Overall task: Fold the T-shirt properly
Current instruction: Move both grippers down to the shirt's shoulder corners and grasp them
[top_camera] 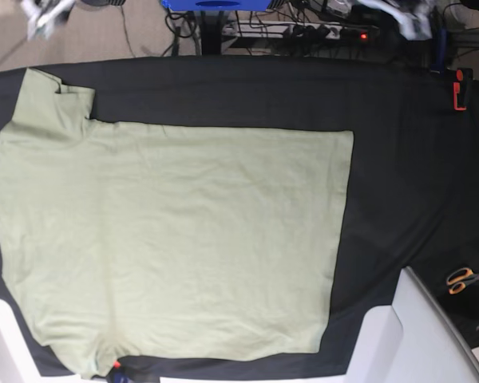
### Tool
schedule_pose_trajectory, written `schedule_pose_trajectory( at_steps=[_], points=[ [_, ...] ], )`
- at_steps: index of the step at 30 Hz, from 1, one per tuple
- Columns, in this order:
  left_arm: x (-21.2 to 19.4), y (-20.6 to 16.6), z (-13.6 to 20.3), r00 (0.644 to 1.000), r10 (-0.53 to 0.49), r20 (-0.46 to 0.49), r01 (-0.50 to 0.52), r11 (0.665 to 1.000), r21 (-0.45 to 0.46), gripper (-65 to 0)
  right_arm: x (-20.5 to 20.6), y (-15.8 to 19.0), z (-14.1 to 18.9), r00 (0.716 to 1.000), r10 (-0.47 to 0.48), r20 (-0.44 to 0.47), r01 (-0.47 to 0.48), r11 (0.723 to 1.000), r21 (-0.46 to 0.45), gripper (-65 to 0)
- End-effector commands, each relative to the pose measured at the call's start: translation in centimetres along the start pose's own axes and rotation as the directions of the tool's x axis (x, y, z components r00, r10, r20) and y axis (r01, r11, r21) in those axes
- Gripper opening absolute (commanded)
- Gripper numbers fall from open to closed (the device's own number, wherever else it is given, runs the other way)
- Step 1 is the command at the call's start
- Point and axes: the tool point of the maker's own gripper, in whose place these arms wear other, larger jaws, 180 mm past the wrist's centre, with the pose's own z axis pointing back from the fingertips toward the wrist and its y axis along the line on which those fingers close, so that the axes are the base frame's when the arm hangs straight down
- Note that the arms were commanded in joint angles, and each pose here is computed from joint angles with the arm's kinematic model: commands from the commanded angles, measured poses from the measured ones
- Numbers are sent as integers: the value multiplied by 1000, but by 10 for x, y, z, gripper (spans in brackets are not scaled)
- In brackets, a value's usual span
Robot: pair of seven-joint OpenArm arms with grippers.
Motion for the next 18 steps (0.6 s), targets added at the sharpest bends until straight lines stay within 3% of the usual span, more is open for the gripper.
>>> schedule_pose_trajectory(
  at_steps=[1,3,5,7,8,11,13,15,18],
  points=[
    [17,1,2,1000,17,26,-17,1000,-10,-650,31,-11,3,996,-39,79,40,999,-16,-525],
    [45,5,-5,997,63,38,-62,998,-25,-650,73,-14,5,987,-85,140,82,996,27,-398],
    [69,4,-19,991,130,24,-128,990,-59,-650,111,-9,5,977,-105,186,81,988,132,-261],
    [84,2,-30,983,183,4,-181,977,-115,-650,145,-14,5,958,-146,246,93,972,214,-170],
    [92,1,-36,980,199,-7,-198,969,-146,-650,160,-20,4,947,-168,273,101,964,245,-152],
    [100,4,-44,980,193,-48,-198,963,-183,-543,181,-43,-4,927,-229,298,136,943,303,-150],
    [109,8,-46,984,174,-38,-178,961,-214,-536,183,-65,-17,928,-252,275,164,938,305,-147],
    [117,12,-45,987,163,-13,-161,959,-231,-535,179,-93,-31,922,-314,228,250,930,268,-146],
    [128,21,-42,983,182,35,-170,959,-226,-535,171,-125,-48,890,-422,174,375,893,248,-146]
  ],
)
